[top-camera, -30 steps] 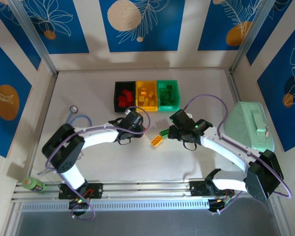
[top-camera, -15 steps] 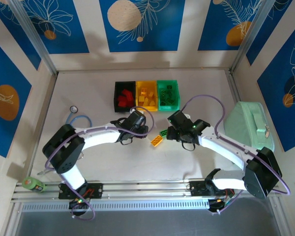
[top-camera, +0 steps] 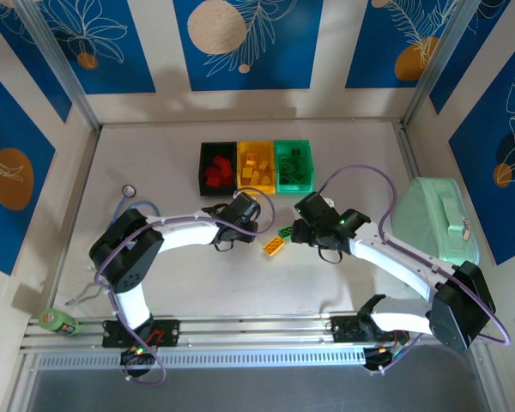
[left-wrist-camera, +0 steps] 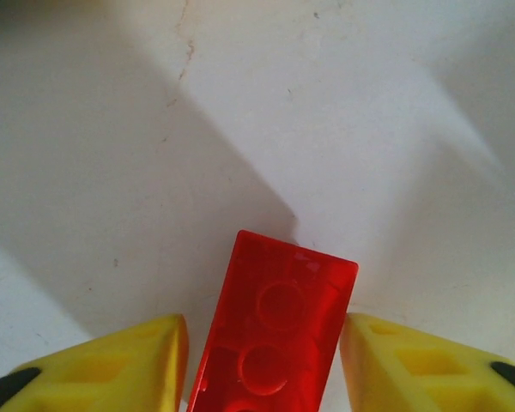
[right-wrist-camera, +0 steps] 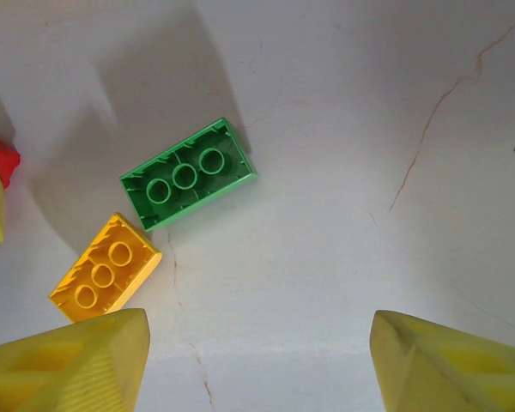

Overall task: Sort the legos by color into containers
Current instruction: Pick up the lego from the center of the table, then place the lego in the container.

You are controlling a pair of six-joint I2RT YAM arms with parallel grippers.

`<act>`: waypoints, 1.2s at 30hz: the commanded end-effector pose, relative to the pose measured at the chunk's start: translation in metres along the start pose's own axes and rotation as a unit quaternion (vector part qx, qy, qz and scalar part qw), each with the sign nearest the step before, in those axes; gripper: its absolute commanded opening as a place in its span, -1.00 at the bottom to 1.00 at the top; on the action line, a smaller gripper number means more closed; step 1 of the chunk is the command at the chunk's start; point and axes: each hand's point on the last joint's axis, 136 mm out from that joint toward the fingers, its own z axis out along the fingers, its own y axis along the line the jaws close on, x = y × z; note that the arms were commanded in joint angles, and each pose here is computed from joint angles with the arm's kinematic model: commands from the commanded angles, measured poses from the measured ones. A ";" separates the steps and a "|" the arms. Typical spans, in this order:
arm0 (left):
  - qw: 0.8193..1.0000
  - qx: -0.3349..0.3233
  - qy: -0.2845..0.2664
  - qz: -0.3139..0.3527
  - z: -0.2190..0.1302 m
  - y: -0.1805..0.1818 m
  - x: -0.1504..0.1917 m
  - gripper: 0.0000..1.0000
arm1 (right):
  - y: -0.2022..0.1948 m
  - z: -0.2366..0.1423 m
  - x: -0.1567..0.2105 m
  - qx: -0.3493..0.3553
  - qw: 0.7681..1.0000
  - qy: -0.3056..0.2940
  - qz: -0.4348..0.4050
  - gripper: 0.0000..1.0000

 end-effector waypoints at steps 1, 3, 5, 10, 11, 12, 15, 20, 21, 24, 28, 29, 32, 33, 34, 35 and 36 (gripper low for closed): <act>1.000 -0.016 0.012 0.013 0.004 0.006 0.001 -0.17 | -0.003 -0.001 0.003 -0.003 1.000 0.002 0.011 0.38; 1.000 -0.016 0.009 0.014 0.001 0.006 -0.001 -0.24 | -0.003 -0.001 0.003 -0.003 1.000 0.002 0.011 0.38; 1.000 -0.019 0.002 0.015 -0.003 0.009 -0.004 -0.28 | -0.003 -0.001 0.002 -0.003 1.000 0.001 0.012 0.38; 1.000 -0.006 -0.017 -0.001 -0.013 0.013 -0.021 -0.34 | -0.002 -0.003 0.001 -0.005 1.000 -0.001 0.011 0.38; 1.000 -0.002 -0.020 -0.007 -0.015 0.015 -0.026 -0.35 | -0.003 -0.002 0.002 -0.005 1.000 -0.001 0.013 0.38; 1.000 0.001 -0.025 -0.013 -0.018 0.018 -0.031 -0.36 | -0.003 -0.002 0.002 -0.005 1.000 -0.001 0.012 0.39; 0.999 0.005 -0.044 -0.032 -0.028 0.031 -0.053 -0.37 | -0.002 0.002 0.005 -0.008 1.000 0.004 0.010 0.38; 0.994 -0.005 -0.082 -0.073 -0.044 0.070 -0.099 -0.37 | 0.013 0.010 0.009 -0.027 0.999 0.027 -0.002 0.40; 0.992 -0.017 -0.093 -0.084 -0.047 0.084 -0.112 -0.37 | 0.020 0.013 0.010 -0.035 0.999 0.035 -0.008 0.46; 0.988 -0.043 -0.103 -0.109 -0.046 0.121 -0.150 -0.38 | 0.041 0.024 0.015 -0.048 0.996 0.068 -0.029 0.52; 0.987 -0.053 -0.105 -0.112 -0.028 0.148 -0.196 -0.38 | 0.069 0.042 0.025 -0.034 0.994 0.099 -0.040 0.52; 0.986 -0.054 -0.104 -0.115 -0.022 0.153 -0.202 -0.37 | 0.076 0.046 0.027 -0.034 0.993 0.105 -0.038 0.52; 0.988 -0.052 -0.085 -0.121 -0.003 0.164 -0.215 -0.35 | 0.088 0.061 0.029 -0.018 0.992 0.123 -0.017 0.49; 0.988 -0.049 -0.080 -0.122 0.001 0.165 -0.217 -0.30 | 0.091 0.066 0.029 -0.011 0.992 0.127 -0.013 0.48; 0.989 -0.042 -0.078 -0.121 0.003 0.163 -0.218 -0.19 | 0.094 0.070 0.030 -0.005 0.991 0.130 -0.012 0.47; 0.989 -0.034 -0.078 -0.119 0.003 0.160 -0.220 -0.09 | 0.095 0.075 0.031 0.000 0.991 0.134 -0.009 0.47; 0.989 -0.024 -0.083 -0.118 0.001 0.156 -0.222 -0.02 | 0.096 0.080 0.031 0.008 0.990 0.139 -0.003 0.45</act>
